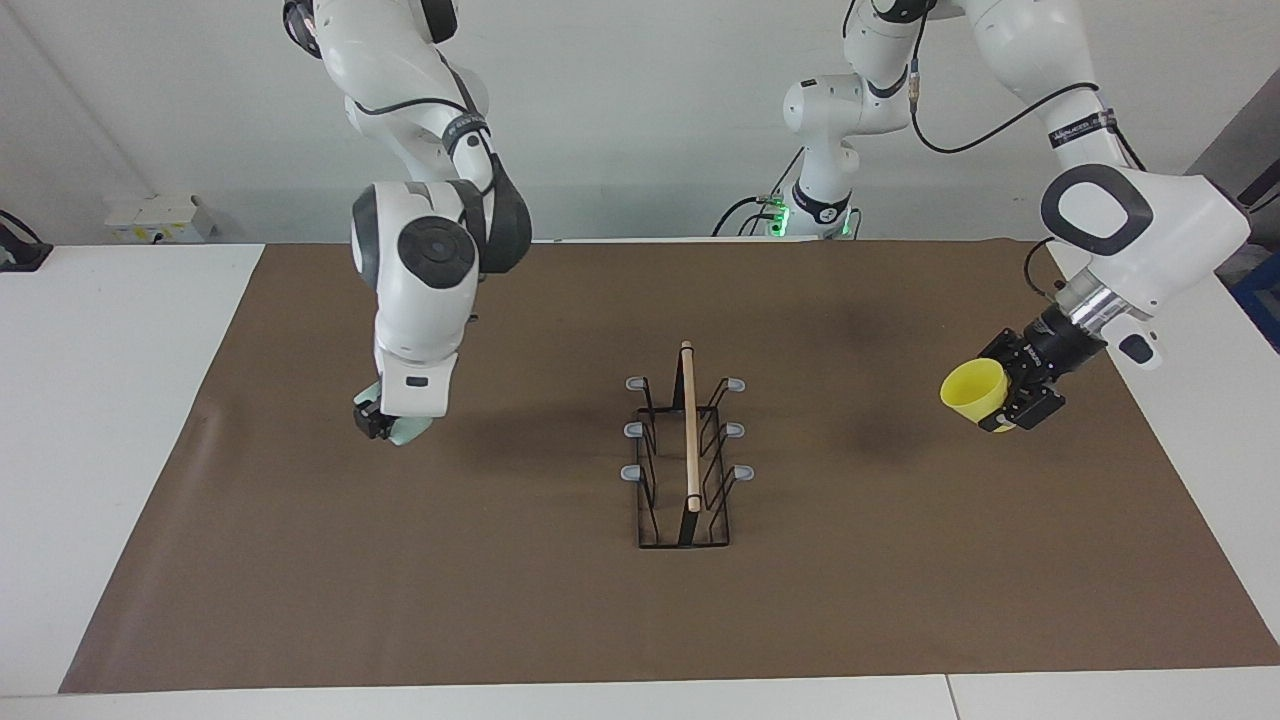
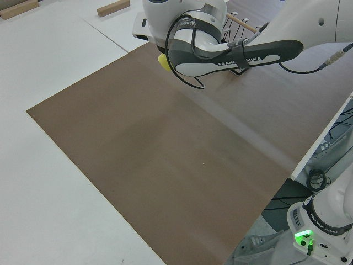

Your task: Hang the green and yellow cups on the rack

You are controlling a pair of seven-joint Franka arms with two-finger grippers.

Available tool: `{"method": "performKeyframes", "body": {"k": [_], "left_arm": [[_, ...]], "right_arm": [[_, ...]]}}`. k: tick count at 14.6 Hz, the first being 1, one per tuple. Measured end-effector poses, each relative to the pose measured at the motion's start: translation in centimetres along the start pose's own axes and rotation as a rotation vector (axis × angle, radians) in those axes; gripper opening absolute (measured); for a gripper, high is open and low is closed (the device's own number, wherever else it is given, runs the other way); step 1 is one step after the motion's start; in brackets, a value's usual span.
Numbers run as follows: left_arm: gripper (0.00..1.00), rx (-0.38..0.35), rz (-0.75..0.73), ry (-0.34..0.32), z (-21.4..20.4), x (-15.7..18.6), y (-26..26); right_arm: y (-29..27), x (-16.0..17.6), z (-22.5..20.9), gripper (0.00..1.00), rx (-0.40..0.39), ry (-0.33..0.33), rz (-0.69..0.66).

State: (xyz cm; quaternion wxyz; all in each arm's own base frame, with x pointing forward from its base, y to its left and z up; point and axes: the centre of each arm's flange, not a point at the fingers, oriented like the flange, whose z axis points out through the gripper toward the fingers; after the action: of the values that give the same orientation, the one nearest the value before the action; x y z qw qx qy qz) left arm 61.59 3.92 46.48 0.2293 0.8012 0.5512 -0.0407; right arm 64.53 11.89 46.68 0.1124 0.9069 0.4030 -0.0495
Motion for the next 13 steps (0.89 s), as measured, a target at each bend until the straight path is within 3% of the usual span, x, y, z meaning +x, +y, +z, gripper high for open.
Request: {"method": "performKeyframes", "body": {"k": [3,6,9,13], "left_arm": [[0.68,0.054,0.124,0.081,-1.5,-4.6,1.2],[0.68,0.059,0.212,0.104,-2.7,-8.9,2.1],[0.68,0.106,0.326,0.170,-2.7,-12.3,2.6],[0.68,0.184,0.532,0.266,0.1,-19.6,3.6]], "right_arm": [[0.3,-0.9,-3.6,0.67,0.125,0.232,0.095],[-0.2,-2.3,-5.4,0.67,0.267,0.467,0.134],[-0.8,-4.4,-5.2,0.67,0.402,0.688,0.113],[-1.5,-6.4,-4.1,0.67,0.522,0.980,0.134]]}}
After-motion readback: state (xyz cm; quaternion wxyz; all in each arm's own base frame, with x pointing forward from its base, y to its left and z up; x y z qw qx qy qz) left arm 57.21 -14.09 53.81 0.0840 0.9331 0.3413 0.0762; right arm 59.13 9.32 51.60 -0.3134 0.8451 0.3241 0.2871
